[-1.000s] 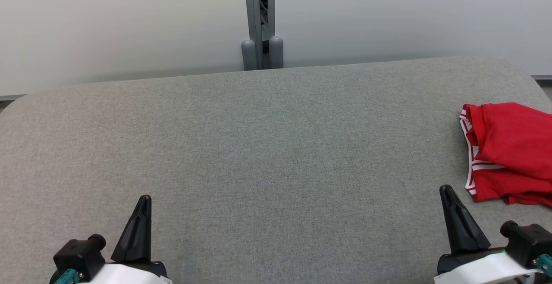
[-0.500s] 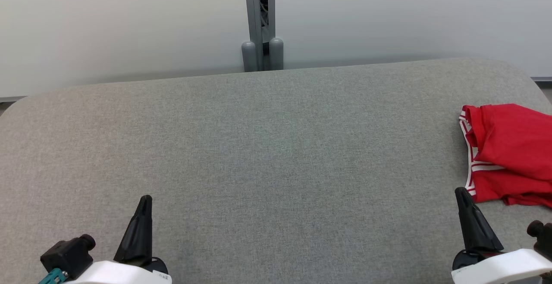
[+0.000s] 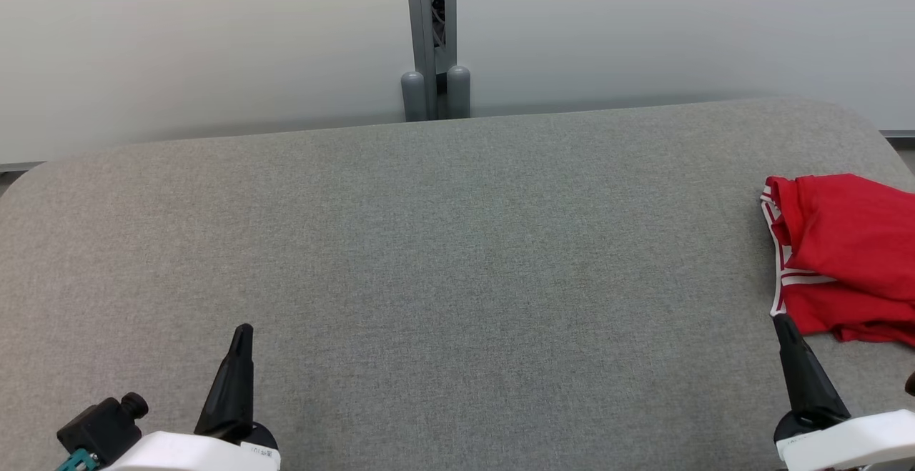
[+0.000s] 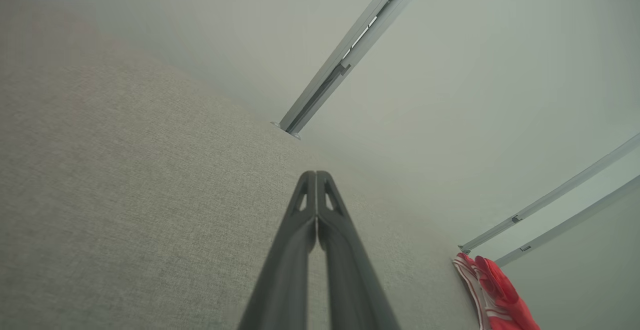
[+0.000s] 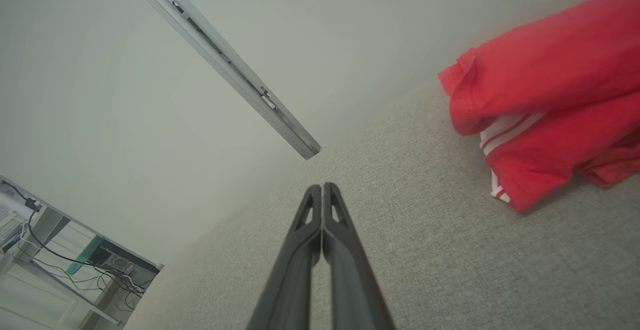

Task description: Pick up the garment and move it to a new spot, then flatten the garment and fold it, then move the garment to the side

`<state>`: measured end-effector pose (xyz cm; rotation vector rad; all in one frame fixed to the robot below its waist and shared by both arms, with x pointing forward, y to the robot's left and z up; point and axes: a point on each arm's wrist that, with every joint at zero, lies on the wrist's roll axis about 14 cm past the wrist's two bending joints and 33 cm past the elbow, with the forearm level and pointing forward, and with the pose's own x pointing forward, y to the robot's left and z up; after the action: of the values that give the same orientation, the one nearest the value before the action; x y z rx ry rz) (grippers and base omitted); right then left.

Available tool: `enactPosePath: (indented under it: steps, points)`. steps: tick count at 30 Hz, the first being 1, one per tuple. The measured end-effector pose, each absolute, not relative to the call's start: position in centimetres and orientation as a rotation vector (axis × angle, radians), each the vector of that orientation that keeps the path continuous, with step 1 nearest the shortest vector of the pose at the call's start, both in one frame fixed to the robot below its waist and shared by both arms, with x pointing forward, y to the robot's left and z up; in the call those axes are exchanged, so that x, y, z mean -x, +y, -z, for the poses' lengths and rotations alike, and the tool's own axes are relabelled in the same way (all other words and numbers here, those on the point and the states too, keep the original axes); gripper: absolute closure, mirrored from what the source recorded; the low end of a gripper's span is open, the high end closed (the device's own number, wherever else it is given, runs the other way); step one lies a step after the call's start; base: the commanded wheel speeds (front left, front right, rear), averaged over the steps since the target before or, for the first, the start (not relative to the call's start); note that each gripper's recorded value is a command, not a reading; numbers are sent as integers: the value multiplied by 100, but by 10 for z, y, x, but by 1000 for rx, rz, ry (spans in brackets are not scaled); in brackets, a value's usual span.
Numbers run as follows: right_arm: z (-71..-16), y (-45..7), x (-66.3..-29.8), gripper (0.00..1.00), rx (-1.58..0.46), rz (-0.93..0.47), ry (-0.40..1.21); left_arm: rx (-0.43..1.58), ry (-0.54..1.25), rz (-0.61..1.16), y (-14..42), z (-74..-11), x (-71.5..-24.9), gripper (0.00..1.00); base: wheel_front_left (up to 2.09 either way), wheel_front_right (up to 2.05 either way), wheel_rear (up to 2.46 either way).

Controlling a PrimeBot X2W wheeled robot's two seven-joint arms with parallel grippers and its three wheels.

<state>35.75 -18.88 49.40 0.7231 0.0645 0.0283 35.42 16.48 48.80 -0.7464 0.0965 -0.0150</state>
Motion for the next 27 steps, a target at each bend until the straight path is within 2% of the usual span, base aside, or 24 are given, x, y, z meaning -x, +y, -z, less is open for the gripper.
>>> enactPosePath:
  steps: [27]
  points:
    - [-489,-207,-356,100,-1050,19,84,1063,80,2,163,-492,-354,100,0,0,0]
